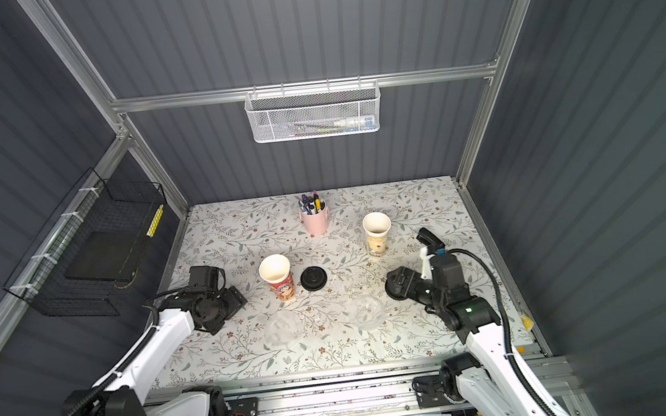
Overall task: Put the leak-proof paper on the milk tea cups
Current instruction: Pick up the leak-proof paper from the center of the board.
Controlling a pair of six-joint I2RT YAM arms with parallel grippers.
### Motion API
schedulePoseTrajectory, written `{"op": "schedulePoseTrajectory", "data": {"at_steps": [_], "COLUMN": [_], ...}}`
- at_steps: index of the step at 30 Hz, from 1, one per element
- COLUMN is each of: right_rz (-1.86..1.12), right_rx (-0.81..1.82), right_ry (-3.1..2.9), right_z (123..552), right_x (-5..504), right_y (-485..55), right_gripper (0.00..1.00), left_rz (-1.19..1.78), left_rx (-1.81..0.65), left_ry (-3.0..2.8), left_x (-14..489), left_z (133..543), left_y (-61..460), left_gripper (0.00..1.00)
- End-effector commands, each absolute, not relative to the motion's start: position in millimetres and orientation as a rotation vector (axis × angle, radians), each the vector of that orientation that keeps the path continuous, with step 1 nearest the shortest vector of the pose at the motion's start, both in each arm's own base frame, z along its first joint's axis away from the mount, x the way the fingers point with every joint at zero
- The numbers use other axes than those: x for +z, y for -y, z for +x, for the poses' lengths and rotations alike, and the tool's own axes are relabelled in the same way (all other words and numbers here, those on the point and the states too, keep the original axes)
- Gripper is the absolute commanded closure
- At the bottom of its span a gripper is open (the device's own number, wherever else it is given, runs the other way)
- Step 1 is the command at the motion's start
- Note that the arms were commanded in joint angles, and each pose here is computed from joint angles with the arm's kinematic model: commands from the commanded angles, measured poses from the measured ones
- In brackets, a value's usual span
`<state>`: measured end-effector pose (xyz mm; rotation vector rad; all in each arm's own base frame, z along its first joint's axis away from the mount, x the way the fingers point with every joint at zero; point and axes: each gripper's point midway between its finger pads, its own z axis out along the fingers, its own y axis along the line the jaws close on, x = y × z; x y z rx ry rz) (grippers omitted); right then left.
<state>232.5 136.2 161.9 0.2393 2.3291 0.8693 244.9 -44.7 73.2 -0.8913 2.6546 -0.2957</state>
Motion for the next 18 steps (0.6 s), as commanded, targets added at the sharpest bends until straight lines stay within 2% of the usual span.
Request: {"op": "schedulePoseTrajectory", "data": {"at_steps": [1, 5, 10, 18], "right_rz": [0.046, -0.157, -0.252, -0.356], "right_rx": [0.987, 1.051, 1.146, 1.207], "right_ry": [-2.311, -2.282, -2.411, -2.491], "right_z": [221, 217, 224, 224], "right_x": [155, 150, 127, 95], "right_y": [-186, -240, -300, -352], "right_gripper": [0.18, 0.23, 0.31, 0.38], "left_rz": [-0.959, -0.96, -0.965, -0.959], "left_rx": [-0.358, -0.394, -0.467, -0.507], "left_ry": [-2.744, -2.766, -2.784, -2.842], "left_x": [60, 51, 41, 24], "left_z": [218, 209, 196, 182], "left_y": [63, 72, 82, 91], "left_gripper": [0.22, 0.28, 0.33, 0.37]}}
